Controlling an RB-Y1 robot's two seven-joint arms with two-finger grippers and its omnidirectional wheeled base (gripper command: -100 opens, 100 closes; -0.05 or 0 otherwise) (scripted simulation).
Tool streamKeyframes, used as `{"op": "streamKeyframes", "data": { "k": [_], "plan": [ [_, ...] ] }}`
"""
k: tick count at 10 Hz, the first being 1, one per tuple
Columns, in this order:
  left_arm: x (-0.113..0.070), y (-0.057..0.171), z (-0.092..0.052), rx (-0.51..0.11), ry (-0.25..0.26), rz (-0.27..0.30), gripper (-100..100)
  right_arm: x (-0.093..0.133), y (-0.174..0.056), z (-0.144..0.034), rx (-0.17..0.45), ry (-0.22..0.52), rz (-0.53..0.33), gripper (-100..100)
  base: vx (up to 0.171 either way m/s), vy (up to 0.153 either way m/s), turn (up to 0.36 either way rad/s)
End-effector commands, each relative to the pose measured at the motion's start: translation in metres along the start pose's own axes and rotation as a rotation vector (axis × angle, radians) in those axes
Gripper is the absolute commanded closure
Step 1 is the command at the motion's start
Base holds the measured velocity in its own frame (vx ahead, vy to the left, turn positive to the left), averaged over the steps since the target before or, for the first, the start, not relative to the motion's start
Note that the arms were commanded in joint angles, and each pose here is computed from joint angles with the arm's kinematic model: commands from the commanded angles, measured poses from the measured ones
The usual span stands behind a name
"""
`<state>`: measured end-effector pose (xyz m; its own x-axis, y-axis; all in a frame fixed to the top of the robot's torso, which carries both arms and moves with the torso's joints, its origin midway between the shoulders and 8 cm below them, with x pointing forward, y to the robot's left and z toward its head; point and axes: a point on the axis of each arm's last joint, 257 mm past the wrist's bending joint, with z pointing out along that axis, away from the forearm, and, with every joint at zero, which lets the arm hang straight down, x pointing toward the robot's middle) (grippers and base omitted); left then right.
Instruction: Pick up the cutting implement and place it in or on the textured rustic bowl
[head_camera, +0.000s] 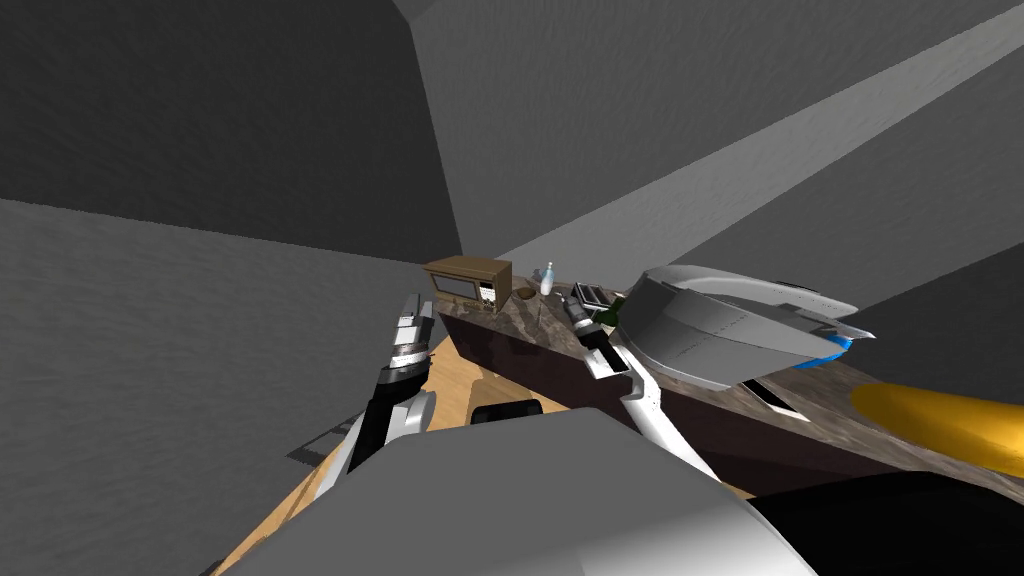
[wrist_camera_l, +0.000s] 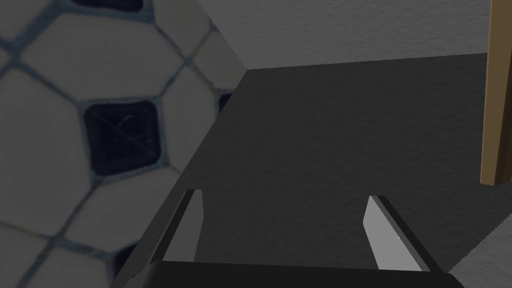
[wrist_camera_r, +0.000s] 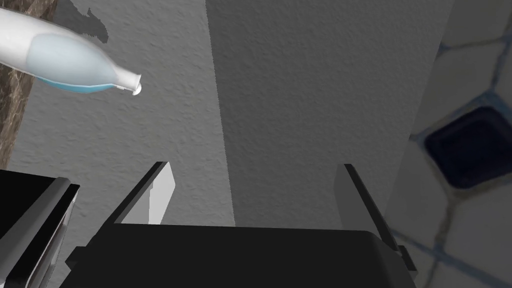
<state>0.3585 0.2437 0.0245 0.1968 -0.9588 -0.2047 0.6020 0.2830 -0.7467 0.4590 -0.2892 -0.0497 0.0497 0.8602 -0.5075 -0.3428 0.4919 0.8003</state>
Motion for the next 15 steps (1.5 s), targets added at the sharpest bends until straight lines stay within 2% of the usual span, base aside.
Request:
{"op": "streamKeyframes", "data": {
  "k": [1,3,6,8,9,11,12,14,15],
  "plan": [
    [0.0,0.0,0.0,0.0,0.0,0.0,0,-0.001,-0.009,0.003,0.027,0.009,-0.008,-100,-0.018,0.025,0.081],
    [0.0,0.0,0.0,0.0,0.0,0.0,0,-0.004,-0.031,0.013,0.091,0.04,-0.043,-100,-0.022,0.048,0.154],
    [0.0,0.0,0.0,0.0,0.0,0.0,0,-0.006,-0.05,0.016,0.152,0.057,-0.064,-100,-0.015,0.04,0.081],
    [0.0,0.0,0.0,0.0,0.0,0.0,0,-0.009,-0.078,0.02,0.233,0.089,-0.107,-100,-0.007,0.038,0.144],
    [0.0,0.0,0.0,0.0,0.0,0.0,0,-0.01,-0.081,0.02,0.246,0.089,-0.109,-100,0.008,0.047,0.066],
    [0.0,0.0,0.0,0.0,0.0,0.0,0,-0.013,-0.112,0.018,0.338,0.121,-0.153,-100,0.012,0.063,0.117],
    [0.0,0.0,0.0,0.0,0.0,0.0,0,-0.015,-0.114,0.017,0.346,0.123,-0.161,-100,0.016,0.049,0.057],
    [0.0,0.0,0.0,0.0,0.0,0.0,0,-0.021,-0.147,0.01,0.443,0.159,-0.216,-100,0.023,0.055,0.11],
    [0.0,0.0,0.0,0.0,0.0,0.0,0,-0.021,-0.149,0.008,0.453,0.158,-0.217,-100,0.027,0.036,0.035]
  ]
}}
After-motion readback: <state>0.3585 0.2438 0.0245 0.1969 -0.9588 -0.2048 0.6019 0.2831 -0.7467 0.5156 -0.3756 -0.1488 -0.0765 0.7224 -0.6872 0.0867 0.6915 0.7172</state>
